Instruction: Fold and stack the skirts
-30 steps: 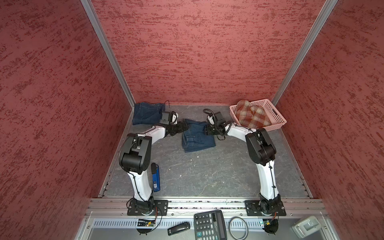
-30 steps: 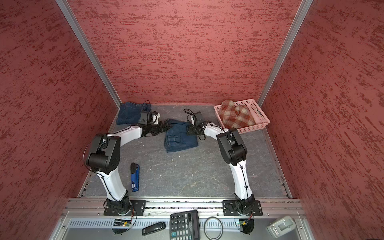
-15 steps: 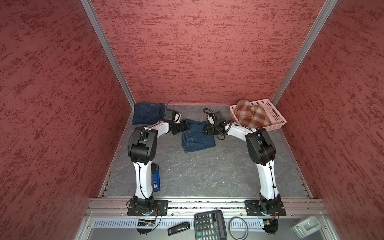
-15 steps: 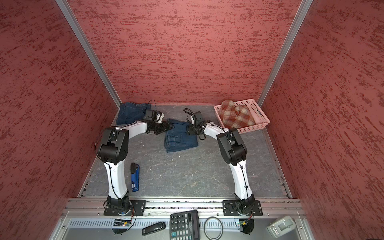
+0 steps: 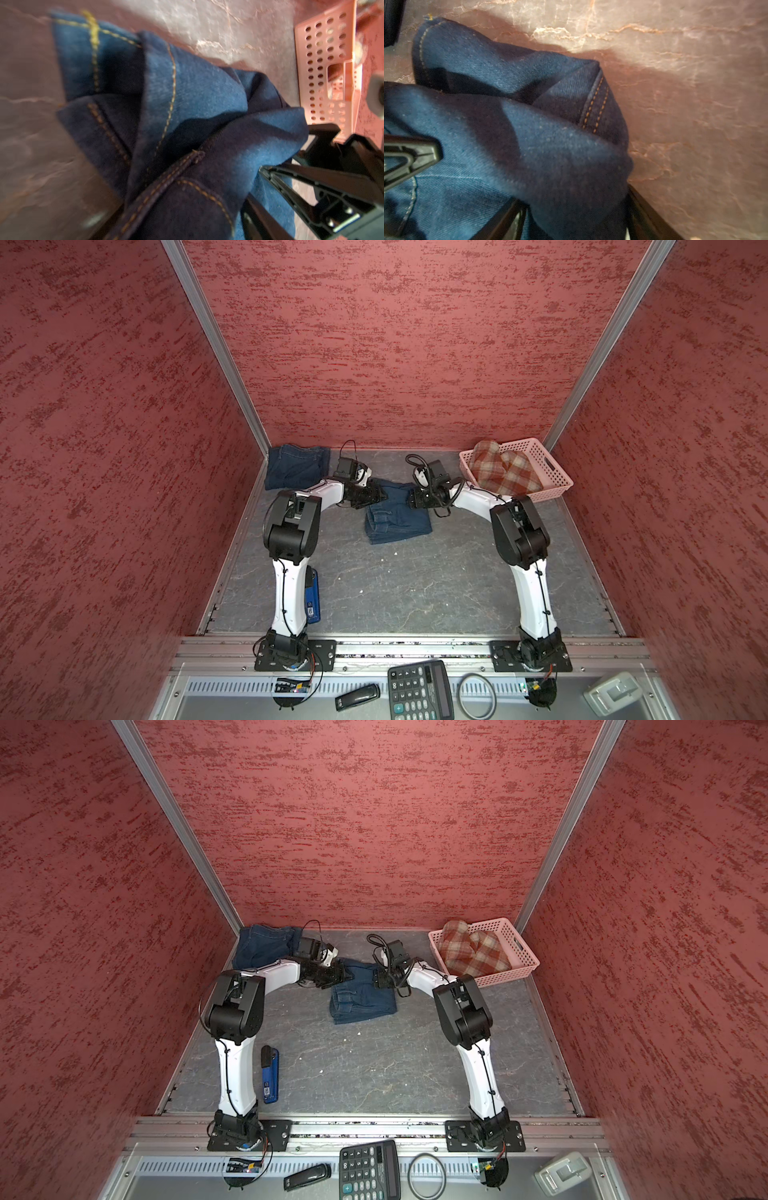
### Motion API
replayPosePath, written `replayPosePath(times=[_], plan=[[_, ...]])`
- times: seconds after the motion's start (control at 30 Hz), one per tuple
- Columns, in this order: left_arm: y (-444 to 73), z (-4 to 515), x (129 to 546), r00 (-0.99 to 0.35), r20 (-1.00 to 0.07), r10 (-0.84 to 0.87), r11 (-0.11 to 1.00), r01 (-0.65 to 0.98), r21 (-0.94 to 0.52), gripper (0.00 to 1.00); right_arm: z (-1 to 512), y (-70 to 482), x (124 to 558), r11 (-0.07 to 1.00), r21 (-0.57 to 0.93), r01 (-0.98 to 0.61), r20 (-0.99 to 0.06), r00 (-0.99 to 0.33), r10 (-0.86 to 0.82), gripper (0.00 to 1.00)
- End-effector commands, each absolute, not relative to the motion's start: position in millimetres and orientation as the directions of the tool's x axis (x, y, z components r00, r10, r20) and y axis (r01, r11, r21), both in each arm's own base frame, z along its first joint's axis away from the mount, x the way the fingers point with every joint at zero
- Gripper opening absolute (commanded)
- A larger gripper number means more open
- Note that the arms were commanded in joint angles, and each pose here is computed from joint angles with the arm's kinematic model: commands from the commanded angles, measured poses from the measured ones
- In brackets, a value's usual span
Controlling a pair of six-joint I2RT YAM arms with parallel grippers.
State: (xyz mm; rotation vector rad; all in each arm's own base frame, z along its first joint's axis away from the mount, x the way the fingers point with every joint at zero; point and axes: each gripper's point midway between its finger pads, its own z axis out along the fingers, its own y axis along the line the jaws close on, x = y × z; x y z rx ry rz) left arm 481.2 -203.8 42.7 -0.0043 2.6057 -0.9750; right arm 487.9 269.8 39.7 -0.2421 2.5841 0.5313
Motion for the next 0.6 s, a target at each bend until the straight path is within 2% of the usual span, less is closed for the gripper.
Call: replayPosePath(times=[0.0,0.17,0.27,0.57], plan=[[-218.1,12.4,460.4,-0.97,-0.202,-0.136,0.696,0.052,-0.717,0.66,32.4,269.8,486.9,0.906,0.334,-0.259,-0.472,-0.878,-0.077,0.73],[-236.6,43.6,482.0,-0.946,-0.276,-0.171,0.608,0.119,-0.785,0.28,36.6,272.1,483.5,0.897,0.358,-0.26,-0.472,-0.879,-0.066,0.73],[-243.1,61.8,494.3,-0.928,-0.319,-0.192,0.608,0.143,-0.781,0.0,48.9,271.0,482.9,0.896,0.36,-0.26,-0.488,-0.871,-0.057,0.73],[-199.2,133.8,541.5,-0.758,-0.486,-0.435,0.661,0.098,-0.744,0.0,128.9,240.3,484.7,0.936,0.271,-0.225,-0.64,-0.769,0.001,0.8]])
